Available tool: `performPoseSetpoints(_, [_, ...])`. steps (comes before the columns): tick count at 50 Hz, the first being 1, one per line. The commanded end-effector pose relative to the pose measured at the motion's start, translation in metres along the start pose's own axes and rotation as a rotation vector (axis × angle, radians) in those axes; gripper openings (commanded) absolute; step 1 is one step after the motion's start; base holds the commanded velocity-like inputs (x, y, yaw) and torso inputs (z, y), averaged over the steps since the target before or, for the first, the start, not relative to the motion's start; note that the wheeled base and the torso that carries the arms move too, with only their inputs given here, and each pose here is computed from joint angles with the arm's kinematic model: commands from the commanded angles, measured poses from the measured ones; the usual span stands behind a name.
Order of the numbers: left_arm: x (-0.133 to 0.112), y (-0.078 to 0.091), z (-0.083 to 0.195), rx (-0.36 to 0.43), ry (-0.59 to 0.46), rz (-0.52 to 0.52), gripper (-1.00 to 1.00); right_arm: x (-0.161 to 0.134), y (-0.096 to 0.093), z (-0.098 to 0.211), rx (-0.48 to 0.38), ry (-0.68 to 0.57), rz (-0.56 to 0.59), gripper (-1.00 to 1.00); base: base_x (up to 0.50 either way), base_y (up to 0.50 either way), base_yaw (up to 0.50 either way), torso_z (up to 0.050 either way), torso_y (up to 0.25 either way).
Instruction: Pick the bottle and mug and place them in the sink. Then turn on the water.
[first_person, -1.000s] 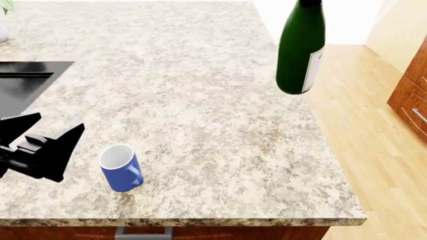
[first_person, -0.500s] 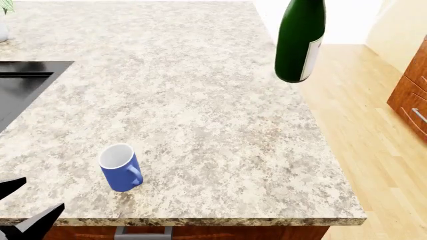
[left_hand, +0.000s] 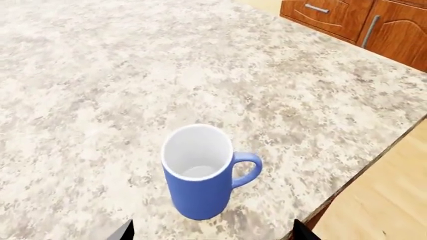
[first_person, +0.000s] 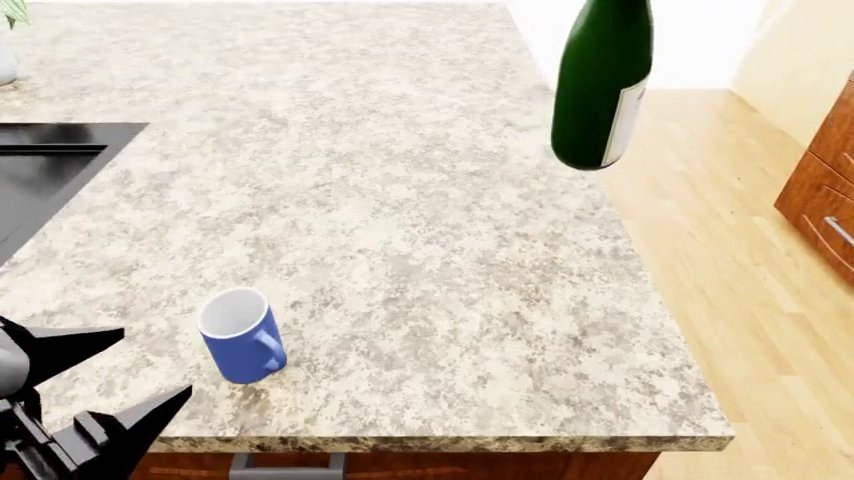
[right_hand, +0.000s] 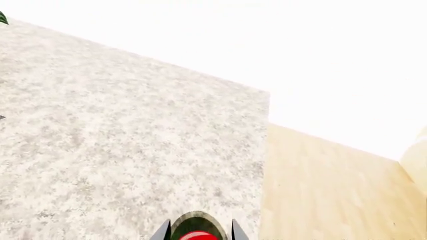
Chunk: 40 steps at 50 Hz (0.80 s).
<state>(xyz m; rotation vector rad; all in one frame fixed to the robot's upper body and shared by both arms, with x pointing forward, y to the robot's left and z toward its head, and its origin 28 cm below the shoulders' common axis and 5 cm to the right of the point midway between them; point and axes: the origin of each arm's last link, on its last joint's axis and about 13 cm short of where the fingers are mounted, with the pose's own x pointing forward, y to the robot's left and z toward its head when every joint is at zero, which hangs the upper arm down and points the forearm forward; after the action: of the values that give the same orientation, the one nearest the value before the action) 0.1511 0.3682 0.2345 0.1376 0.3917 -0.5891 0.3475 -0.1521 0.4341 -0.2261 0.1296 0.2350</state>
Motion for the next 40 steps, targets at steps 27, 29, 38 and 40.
performPoseSetpoints(27, [0.040, 0.014, 0.005, 0.029, 0.051, -0.029, 1.00, -0.006, -0.003, 0.004, -0.009, -0.014, -0.034, -1.00, 0.00, 0.00, 0.00, 0.001, 0.001])
performPoseSetpoints(29, [0.042, 0.015, 0.005, 0.029, 0.054, -0.028, 1.00, -0.005, -0.002, 0.003, -0.008, -0.013, -0.034, -1.00, 0.00, 0.00, 0.00, 0.000, 0.000])
performPoseSetpoints(38, [0.051, 0.017, 0.003, 0.025, 0.062, -0.033, 1.00, -0.004, -0.002, 0.003, -0.006, -0.011, -0.036, -1.00, 0.00, 0.00, 0.00, 0.000, 0.001])
performPoseSetpoints(40, [0.053, 0.018, 0.002, 0.024, 0.064, -0.037, 1.00, -0.003, -0.002, 0.003, -0.007, -0.010, -0.036, -1.00, 0.00, 0.00, 0.00, 0.000, 0.000])
